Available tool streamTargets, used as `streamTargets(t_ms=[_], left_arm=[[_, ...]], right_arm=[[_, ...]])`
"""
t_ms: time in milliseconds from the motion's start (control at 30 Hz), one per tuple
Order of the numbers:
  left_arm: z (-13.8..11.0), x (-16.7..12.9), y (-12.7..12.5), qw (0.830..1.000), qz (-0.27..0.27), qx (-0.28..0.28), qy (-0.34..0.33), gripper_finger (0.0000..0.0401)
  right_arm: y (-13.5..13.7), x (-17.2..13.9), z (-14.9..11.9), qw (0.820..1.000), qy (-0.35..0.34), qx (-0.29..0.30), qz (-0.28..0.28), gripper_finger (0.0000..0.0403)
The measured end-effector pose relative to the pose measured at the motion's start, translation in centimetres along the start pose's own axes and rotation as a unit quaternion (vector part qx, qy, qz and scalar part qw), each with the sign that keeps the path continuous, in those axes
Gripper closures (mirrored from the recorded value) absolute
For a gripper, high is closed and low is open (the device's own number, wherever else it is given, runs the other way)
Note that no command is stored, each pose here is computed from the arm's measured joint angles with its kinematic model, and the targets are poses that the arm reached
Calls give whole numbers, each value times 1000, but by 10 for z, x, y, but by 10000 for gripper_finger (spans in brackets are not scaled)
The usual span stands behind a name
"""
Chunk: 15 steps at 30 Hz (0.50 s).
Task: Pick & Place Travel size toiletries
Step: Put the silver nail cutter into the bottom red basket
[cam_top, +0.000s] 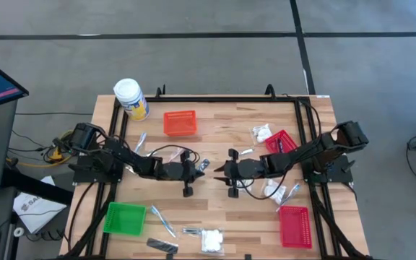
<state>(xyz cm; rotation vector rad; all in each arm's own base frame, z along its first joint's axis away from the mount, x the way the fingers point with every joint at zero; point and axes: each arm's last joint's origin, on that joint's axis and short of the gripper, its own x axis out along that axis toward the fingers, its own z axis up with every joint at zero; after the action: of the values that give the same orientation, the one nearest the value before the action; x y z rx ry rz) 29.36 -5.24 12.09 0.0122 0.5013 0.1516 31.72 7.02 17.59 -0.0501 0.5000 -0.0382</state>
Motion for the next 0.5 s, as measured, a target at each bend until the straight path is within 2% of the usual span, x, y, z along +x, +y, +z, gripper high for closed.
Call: streamTargets(t_ms=[167, 500], left_arm=[[-1, 0, 0, 1000, 3, 0, 6, 398], [-6, 0, 6, 997, 67, -2, 23, 398]], right_arm=[[0, 0, 0, 1000, 0, 0, -1, 285], [-5, 1, -1, 1000, 8, 7, -8, 285]])
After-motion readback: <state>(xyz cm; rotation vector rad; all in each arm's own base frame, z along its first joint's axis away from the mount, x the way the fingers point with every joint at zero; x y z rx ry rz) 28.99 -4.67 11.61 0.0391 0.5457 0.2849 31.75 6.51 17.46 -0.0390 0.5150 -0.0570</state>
